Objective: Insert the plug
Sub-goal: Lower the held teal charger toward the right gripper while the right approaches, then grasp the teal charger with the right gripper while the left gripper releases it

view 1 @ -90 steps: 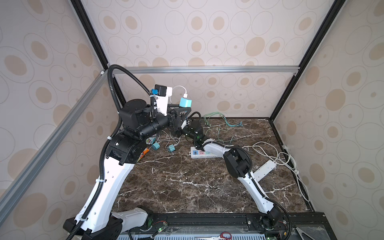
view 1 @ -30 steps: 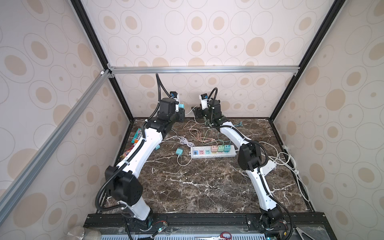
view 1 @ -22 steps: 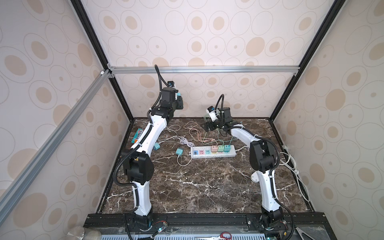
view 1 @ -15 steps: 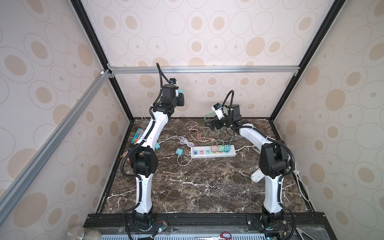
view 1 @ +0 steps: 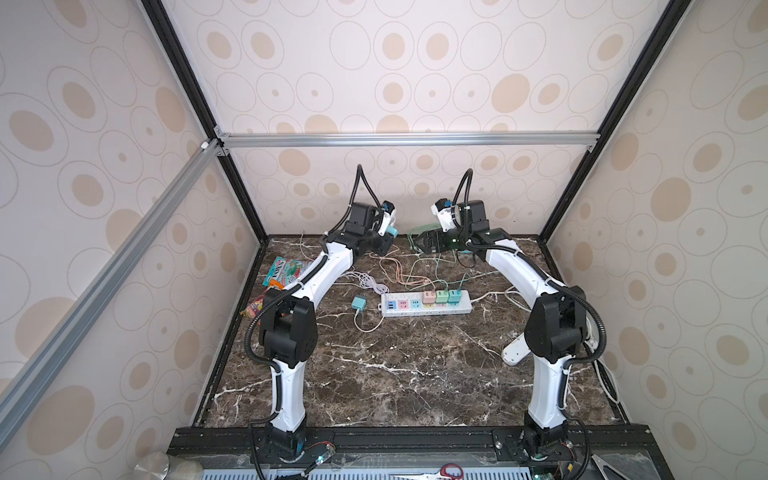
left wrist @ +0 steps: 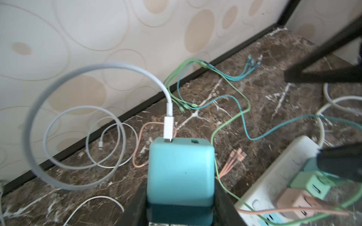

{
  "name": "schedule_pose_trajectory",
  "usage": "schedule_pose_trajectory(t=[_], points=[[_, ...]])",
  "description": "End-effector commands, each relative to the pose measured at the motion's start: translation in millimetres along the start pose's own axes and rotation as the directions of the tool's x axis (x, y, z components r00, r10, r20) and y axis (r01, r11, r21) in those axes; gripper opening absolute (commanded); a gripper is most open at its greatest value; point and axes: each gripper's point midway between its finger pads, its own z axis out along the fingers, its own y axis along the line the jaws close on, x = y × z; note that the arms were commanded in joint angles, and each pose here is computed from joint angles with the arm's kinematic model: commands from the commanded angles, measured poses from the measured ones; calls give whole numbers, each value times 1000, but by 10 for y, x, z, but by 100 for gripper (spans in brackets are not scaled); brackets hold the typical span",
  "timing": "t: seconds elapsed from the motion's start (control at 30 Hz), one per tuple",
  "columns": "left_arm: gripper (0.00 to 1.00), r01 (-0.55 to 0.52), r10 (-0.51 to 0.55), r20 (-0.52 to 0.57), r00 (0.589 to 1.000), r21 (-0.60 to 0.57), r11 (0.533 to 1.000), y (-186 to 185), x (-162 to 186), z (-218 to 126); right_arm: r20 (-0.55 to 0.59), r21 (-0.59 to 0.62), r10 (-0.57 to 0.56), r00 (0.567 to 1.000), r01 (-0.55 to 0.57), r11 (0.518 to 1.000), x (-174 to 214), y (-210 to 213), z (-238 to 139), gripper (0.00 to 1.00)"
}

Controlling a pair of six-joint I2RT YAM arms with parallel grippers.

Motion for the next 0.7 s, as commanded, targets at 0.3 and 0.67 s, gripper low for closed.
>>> schedule_pose_trajectory(t=[0.3, 0.67], points=[[0, -342, 327, 188, 926, 55, 938, -492, -155, -280, -190, -160, 140, 972, -171, 972, 368, 455, -432, 97], [0, -472, 409, 372, 833, 93, 877, -823, 19, -496, -167, -272, 187, 968, -228, 935, 357, 624, -457, 85]])
